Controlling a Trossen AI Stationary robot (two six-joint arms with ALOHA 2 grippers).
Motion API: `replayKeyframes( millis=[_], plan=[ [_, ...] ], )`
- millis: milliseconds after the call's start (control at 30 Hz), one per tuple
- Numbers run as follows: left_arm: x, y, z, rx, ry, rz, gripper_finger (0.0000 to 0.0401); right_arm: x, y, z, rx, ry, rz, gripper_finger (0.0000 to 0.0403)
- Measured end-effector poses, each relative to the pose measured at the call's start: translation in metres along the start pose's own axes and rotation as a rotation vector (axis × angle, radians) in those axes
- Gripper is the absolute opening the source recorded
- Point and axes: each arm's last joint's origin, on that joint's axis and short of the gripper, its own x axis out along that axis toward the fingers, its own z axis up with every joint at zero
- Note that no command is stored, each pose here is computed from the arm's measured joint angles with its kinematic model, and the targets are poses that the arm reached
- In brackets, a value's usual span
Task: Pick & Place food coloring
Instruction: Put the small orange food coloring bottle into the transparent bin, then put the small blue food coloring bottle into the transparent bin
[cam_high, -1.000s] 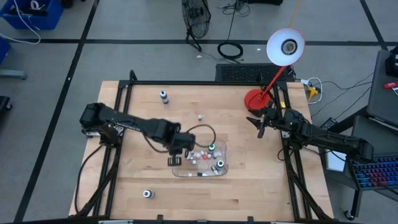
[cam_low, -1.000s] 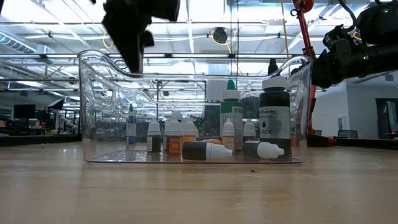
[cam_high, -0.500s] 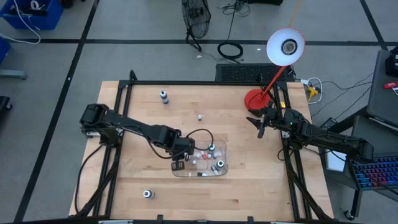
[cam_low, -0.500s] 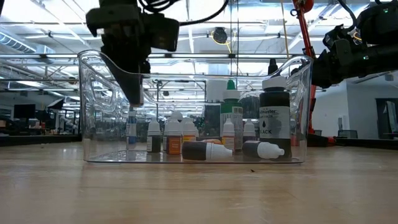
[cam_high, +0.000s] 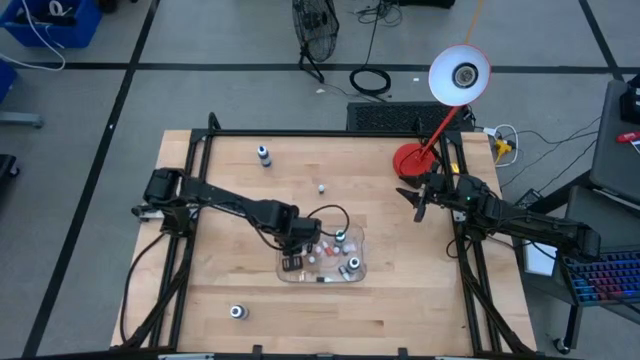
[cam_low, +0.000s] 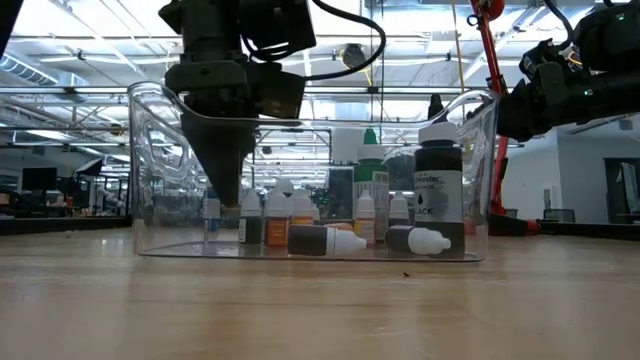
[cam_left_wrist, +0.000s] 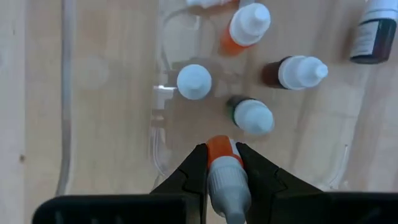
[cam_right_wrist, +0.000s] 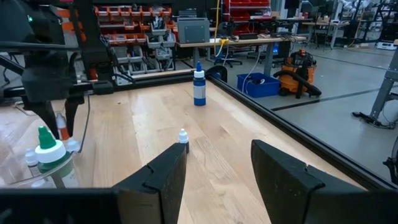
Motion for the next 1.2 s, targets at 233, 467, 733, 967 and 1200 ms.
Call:
replayKeyframes(
  millis=[233,467,733,967,1200],
  plan=[
    [-0.002,0.002,0.001,0.004,-0.005,-0.005,0.0061,0.0,0.0,0.0,0.0,0.002,0.0,0.0171],
    [-0.003,0.001,0.001,-0.013,-0.008,-0.011,0.0161,0.0,0.0,0.0,0.0,0.003,0.0,0.0171],
    [-0.003,0.001,0.002,-0.014,-0.015,-0.013,0.0206,0.0,0.0,0.0,0.0,0.003,0.0,0.0171],
    [-0.025,-0.003,0.011,-0.008,0.017,-0.002,0.0208,0.0,0.0,0.0,0.0,0.003,0.0,0.0171],
    [-0.072,0.0,0.035,0.089,-0.064,0.153,0.0209,0.0,0.0,0.0,0.0,0.003,0.0,0.0171]
  ],
)
